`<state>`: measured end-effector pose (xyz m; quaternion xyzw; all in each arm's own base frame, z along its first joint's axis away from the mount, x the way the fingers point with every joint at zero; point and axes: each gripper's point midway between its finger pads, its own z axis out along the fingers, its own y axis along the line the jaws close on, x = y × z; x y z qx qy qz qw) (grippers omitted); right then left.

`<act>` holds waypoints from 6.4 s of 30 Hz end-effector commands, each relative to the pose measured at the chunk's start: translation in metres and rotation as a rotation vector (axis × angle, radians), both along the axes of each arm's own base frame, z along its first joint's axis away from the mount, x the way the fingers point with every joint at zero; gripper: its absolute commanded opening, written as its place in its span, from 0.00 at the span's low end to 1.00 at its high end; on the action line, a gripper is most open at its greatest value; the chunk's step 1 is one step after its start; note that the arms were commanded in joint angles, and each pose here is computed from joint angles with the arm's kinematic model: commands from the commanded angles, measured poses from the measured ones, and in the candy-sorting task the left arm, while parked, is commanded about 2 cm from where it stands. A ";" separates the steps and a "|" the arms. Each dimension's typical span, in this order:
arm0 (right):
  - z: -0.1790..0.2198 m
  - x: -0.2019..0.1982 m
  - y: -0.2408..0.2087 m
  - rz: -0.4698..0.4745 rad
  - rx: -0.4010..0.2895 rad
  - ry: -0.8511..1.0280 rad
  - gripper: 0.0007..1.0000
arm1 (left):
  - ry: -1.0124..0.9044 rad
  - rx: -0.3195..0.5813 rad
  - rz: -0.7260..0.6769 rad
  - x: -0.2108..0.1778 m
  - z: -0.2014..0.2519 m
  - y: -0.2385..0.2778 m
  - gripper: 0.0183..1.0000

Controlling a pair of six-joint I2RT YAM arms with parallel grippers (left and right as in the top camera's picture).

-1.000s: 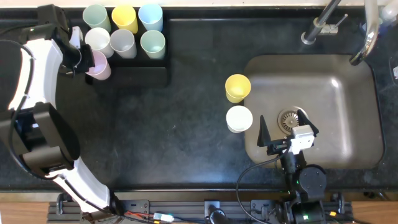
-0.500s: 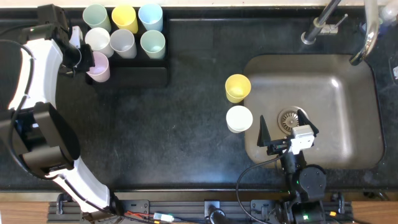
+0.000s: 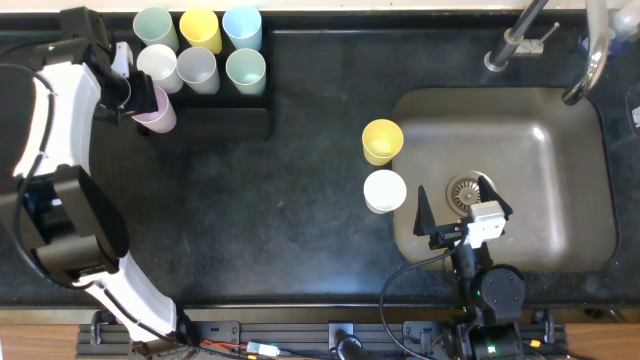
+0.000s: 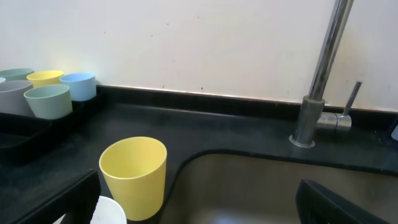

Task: Store Cups

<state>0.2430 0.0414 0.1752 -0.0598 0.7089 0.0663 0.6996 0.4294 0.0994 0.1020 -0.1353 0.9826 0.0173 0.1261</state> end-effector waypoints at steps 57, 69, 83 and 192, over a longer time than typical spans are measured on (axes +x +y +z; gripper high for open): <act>-0.003 0.000 -0.001 -0.003 -0.004 -0.002 1.00 | 0.094 -0.113 -0.400 -0.067 -0.019 -0.432 0.45; -0.003 0.000 -0.001 -0.003 -0.004 -0.002 1.00 | 0.076 -0.126 -0.412 -0.063 -0.019 -0.436 0.02; -0.003 0.000 -0.001 -0.003 -0.004 -0.002 1.00 | -0.331 -0.111 0.076 0.001 0.129 -0.315 0.02; -0.003 0.000 -0.001 -0.003 -0.004 -0.002 1.00 | -0.028 -0.085 1.122 -0.031 0.006 -0.100 0.56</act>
